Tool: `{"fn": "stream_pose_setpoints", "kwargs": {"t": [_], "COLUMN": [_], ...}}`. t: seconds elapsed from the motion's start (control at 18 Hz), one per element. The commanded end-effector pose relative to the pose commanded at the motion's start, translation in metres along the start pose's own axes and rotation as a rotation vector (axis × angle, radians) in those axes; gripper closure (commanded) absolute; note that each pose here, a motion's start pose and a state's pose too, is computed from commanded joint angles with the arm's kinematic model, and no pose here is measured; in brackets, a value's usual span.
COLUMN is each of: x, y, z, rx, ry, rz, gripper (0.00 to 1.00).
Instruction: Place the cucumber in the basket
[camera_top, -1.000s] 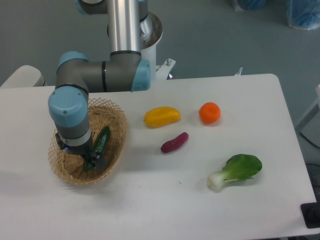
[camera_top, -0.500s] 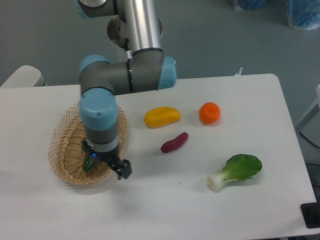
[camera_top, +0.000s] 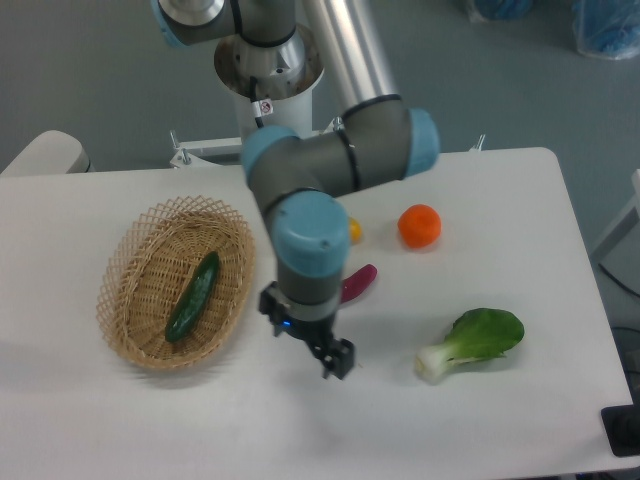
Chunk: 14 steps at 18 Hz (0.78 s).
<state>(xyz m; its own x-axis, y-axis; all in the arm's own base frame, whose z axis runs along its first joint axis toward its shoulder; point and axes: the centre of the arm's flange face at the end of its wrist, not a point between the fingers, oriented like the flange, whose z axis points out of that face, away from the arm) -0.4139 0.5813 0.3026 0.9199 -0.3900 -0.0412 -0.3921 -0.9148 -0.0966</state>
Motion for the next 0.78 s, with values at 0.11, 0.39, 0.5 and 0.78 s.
{"fn": "stream_pose_setpoints", "kwargs": {"t": [0.11, 0.39, 0.5, 0.78], "x": [-0.012, -0.032, -0.041, -0.050], "y": [0.013, 0.026, 0.027, 0.035], "z": [0.008, 0.021, 0.023, 0.032], "rx": [-0.004, -0.033, -0.034, -0.056], "ry": [0.008, 0.005, 0.000, -0.001], "rz": [0.039, 0.071, 0.073, 0.153], "gripper": [0.00, 0.00, 0.00, 0.00]}}
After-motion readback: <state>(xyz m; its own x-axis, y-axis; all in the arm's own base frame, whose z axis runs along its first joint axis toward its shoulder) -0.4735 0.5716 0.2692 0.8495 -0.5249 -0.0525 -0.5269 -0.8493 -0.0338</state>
